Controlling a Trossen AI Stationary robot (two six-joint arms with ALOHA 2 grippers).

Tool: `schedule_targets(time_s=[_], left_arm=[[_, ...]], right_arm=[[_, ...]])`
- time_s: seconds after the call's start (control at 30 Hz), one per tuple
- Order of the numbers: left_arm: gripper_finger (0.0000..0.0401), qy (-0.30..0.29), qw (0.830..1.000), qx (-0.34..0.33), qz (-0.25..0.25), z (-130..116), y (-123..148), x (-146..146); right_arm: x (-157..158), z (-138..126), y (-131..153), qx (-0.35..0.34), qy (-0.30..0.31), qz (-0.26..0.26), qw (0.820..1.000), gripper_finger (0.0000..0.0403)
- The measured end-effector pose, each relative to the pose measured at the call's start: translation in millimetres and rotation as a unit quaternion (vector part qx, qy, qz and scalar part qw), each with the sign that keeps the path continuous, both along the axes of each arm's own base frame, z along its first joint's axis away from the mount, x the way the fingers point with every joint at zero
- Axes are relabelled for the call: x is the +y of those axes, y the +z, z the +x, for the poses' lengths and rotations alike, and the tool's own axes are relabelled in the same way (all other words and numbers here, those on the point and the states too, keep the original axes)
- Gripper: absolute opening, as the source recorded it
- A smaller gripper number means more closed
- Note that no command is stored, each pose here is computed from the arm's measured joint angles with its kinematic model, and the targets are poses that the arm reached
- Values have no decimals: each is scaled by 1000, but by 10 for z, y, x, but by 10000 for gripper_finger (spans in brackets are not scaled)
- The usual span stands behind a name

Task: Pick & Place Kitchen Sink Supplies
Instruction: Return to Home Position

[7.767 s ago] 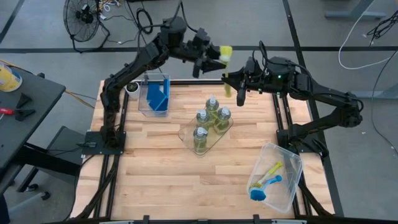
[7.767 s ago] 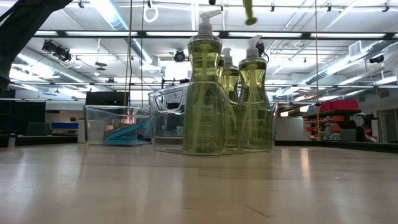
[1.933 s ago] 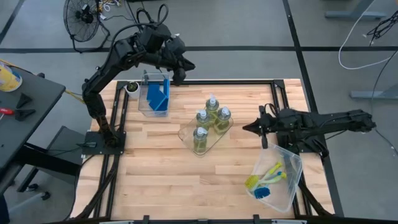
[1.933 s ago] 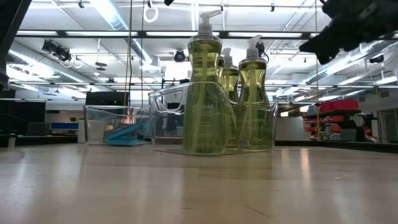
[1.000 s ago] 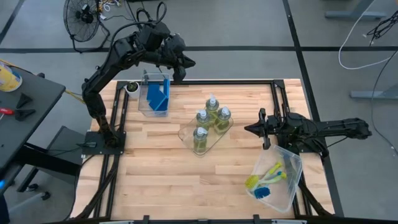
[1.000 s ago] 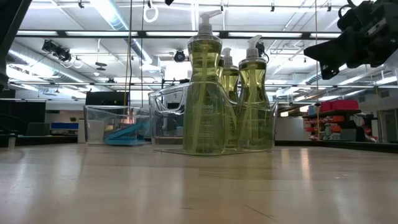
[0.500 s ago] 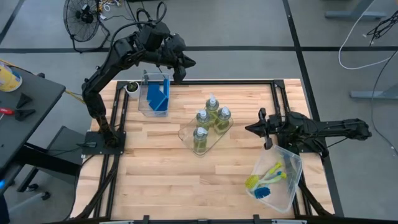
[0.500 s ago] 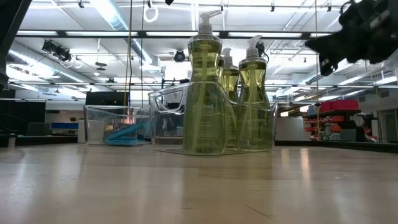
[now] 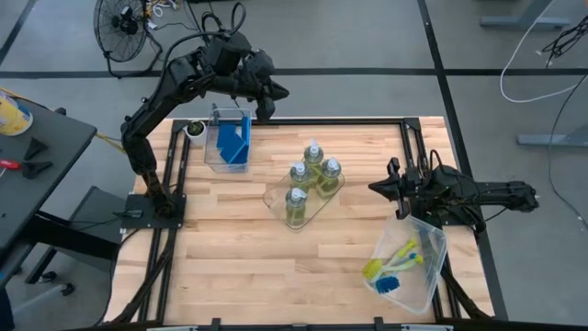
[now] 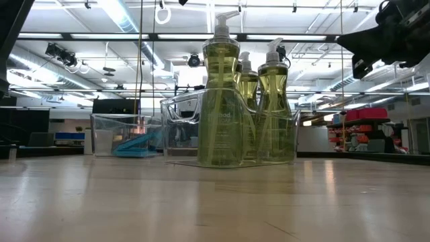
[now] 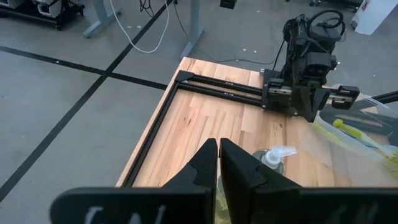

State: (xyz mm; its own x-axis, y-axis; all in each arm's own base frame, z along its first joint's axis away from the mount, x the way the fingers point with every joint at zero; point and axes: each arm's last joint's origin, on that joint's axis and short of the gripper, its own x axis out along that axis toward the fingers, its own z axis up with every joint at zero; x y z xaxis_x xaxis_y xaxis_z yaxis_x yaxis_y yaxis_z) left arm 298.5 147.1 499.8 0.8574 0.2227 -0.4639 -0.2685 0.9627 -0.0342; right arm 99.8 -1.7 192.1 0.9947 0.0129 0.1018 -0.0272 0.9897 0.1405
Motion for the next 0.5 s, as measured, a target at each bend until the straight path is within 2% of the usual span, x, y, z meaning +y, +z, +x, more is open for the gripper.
schedule_targets(time_s=[0.5], left_arm=[[21,0,999,-34,18,29,67,15]], right_arm=[[10,-41,-78,34,12,-38,999,0]])
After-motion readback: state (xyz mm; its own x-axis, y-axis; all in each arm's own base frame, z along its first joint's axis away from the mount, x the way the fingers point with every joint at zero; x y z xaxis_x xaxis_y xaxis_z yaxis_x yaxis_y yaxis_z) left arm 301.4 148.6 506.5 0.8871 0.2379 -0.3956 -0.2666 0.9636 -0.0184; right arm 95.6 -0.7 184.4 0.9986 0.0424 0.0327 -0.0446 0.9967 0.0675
